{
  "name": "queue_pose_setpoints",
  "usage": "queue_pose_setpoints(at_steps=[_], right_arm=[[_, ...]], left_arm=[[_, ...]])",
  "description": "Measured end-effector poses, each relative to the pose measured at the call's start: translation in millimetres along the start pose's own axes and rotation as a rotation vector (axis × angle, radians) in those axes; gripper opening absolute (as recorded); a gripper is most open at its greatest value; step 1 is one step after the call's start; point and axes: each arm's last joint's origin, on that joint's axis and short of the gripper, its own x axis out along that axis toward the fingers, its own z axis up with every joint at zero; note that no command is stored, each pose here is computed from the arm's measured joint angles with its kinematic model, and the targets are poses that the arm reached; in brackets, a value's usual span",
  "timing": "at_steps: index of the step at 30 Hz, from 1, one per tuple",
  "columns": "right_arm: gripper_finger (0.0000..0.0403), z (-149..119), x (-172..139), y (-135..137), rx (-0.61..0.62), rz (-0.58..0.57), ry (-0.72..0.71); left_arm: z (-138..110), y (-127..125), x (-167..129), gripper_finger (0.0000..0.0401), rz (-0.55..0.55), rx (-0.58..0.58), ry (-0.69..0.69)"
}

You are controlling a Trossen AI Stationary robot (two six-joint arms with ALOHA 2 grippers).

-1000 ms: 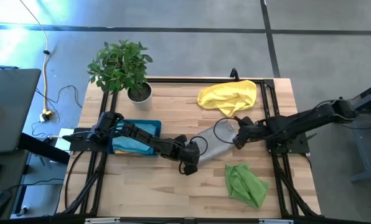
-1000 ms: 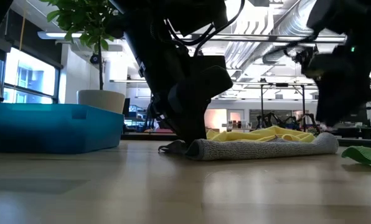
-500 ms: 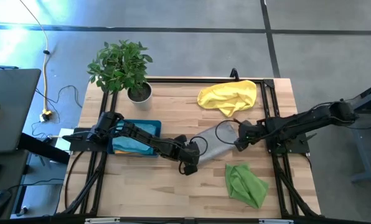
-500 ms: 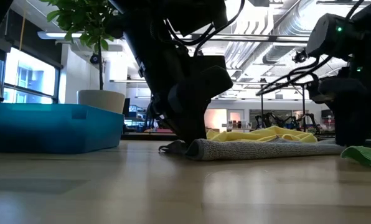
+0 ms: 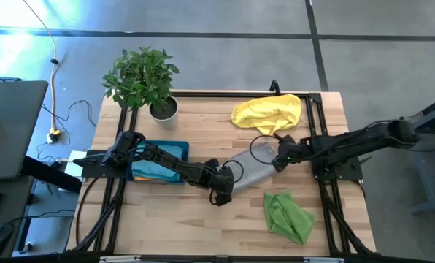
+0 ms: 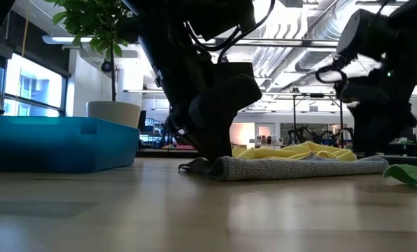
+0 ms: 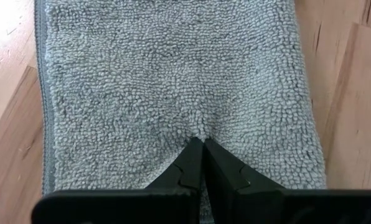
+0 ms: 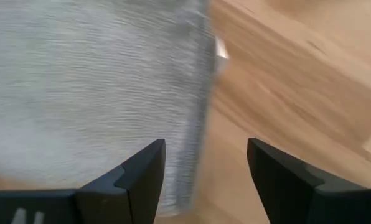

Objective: Fold microfiber towels
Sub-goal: Fold the gray towel on the table

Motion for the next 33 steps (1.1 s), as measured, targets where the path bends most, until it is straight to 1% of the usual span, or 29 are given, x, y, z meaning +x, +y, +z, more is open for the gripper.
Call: queue_pose_setpoints(at_steps=[2, 4, 6, 7, 12, 14, 17, 22, 25, 27, 29, 33], right_arm=[[0.0220, -1.5, 6.1, -2.0, 0.016, -0.004, -0.002], [0.0220, -2.9, 14.4, -0.3, 0.042, 0.037, -0.019], [0.0220, -4.9, 22.4, 3.5, 0.046, 0.096, -0.023], [0.0220, -5.5, 25.5, 4.8, 0.044, 0.104, -0.031], [0.0219, -7.1, 34.4, 9.4, 0.035, 0.081, -0.036], [0.0210, -8.5, 35.6, 10.9, 0.038, 0.073, -0.048], [0.0178, -11.1, 35.4, 12.3, 0.022, 0.066, -0.069], [0.0093, -13.9, 35.7, 12.5, 0.005, 0.051, -0.084], [0.0040, -14.1, 36.0, 12.1, 0.007, 0.043, -0.090], [0.0013, -14.0, 36.0, 12.4, 0.007, 0.047, -0.091], [0.0006, -14.1, 36.0, 12.4, 0.002, 0.048, -0.089], [0.0005, -14.4, 35.8, 12.1, 0.006, 0.042, -0.085]], left_arm=[[0.5, -0.1, 0.0, 0.0005, -0.002, -0.002, -0.004], [0.7, -0.2, 0.1, 0.0005, -0.001, -0.002, -0.007], [1.7, -0.7, 0.4, 0.0005, -0.006, -0.006, -0.017], [1.8, -0.7, 0.5, 0.0005, -0.007, -0.006, -0.018], [2.0, -0.8, 0.5, 0.0005, -0.007, -0.003, -0.022], [2.1, -0.8, 0.5, 0.0005, -0.007, 0.002, -0.023], [2.9, -0.9, 0.6, 0.0005, -0.009, 0.001, -0.030], [3.7, -1.3, 1.0, 0.0005, -0.003, -0.002, -0.046], [5.6, -1.9, 1.1, 0.0005, 0.022, -0.005, -0.073], [6.9, -4.2, 0.0, 0.0005, 0.037, 0.005, -0.085], [8.9, -6.7, -1.7, 0.0005, 0.044, 0.008, -0.096], [15.0, -8.1, -6.4, 0.0005, 0.083, 0.008, -0.117]])
